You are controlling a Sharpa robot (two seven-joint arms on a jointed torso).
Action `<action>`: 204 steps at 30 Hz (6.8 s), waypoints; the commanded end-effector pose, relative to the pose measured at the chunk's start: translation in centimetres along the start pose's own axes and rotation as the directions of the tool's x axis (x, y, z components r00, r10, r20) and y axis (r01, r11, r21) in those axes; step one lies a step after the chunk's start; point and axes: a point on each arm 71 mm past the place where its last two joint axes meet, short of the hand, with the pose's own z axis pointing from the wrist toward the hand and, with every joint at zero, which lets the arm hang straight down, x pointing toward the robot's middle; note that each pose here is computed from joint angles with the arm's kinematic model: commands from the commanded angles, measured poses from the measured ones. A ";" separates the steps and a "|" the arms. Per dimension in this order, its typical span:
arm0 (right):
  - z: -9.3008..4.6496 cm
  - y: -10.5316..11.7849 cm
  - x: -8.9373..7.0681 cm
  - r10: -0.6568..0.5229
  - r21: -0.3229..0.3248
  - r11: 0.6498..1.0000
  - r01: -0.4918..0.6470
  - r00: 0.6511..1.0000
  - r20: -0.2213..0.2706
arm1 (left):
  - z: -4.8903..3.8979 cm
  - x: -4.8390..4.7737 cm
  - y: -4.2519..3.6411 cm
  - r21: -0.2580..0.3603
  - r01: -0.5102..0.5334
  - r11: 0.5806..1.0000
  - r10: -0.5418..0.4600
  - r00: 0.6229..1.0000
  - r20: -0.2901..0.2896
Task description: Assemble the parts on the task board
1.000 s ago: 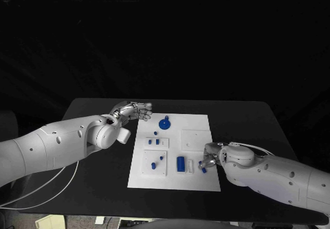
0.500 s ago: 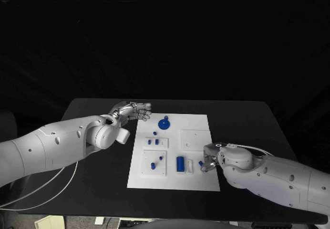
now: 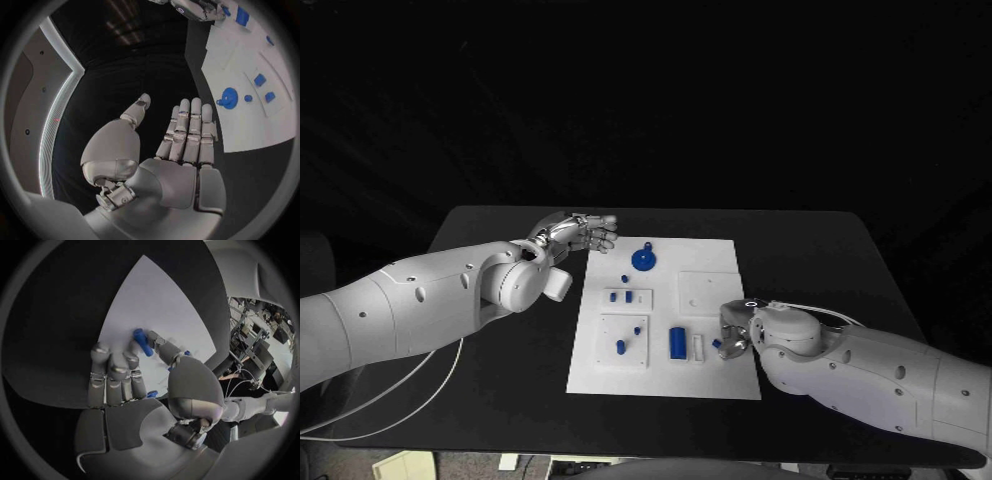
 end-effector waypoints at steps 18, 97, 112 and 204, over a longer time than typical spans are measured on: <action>-0.3 -2.4 2.7 0.408 0.047 0.913 -0.405 0.902 -0.142 | 0.03 0.14 -0.10 0.005 0.008 1.000 -0.008 1.000 -0.016; -0.6 -0.2 1.2 0.610 -0.005 0.784 -0.621 0.771 -0.181 | 0.02 0.11 -0.08 0.002 0.007 1.000 -0.007 1.000 -0.016; 0.2 -0.7 1.1 0.587 0.006 0.805 -0.594 0.795 -0.153 | 0.13 0.25 -0.08 0.003 0.008 1.000 -0.008 1.000 -0.019; -5.5 -4.1 -10.7 0.969 -0.571 -0.048 -0.819 -0.177 0.172 | -3.45 6.97 -2.25 0.211 0.045 0.976 -0.112 0.942 0.317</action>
